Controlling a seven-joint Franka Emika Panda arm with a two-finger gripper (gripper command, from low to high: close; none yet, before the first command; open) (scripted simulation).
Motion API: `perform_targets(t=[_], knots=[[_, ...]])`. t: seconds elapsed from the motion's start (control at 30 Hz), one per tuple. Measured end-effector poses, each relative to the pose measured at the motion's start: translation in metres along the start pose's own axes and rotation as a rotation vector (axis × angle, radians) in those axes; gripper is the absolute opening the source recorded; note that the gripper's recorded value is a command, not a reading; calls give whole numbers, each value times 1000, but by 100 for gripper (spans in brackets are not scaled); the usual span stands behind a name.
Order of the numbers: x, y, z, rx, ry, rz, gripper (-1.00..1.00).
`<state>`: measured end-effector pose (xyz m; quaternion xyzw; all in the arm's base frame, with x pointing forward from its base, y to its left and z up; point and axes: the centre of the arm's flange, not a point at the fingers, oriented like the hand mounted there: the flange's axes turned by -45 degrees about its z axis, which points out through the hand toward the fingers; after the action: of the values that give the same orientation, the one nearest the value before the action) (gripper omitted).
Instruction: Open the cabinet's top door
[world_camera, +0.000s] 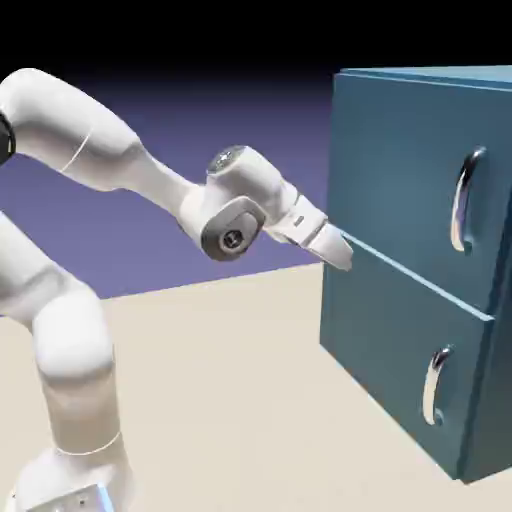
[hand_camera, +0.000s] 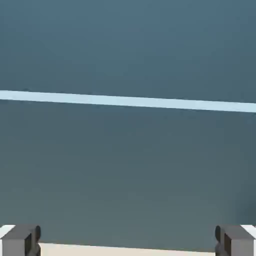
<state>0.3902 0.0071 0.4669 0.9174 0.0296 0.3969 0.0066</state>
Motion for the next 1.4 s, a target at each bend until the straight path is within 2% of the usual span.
perform_targets(t=[0.4,0.83,1.4], knots=[[55,-10,-55,11,195,-49,0],[85,6,-102,12,396,-62,0],[91,69,-114,6,612,-28,0]])
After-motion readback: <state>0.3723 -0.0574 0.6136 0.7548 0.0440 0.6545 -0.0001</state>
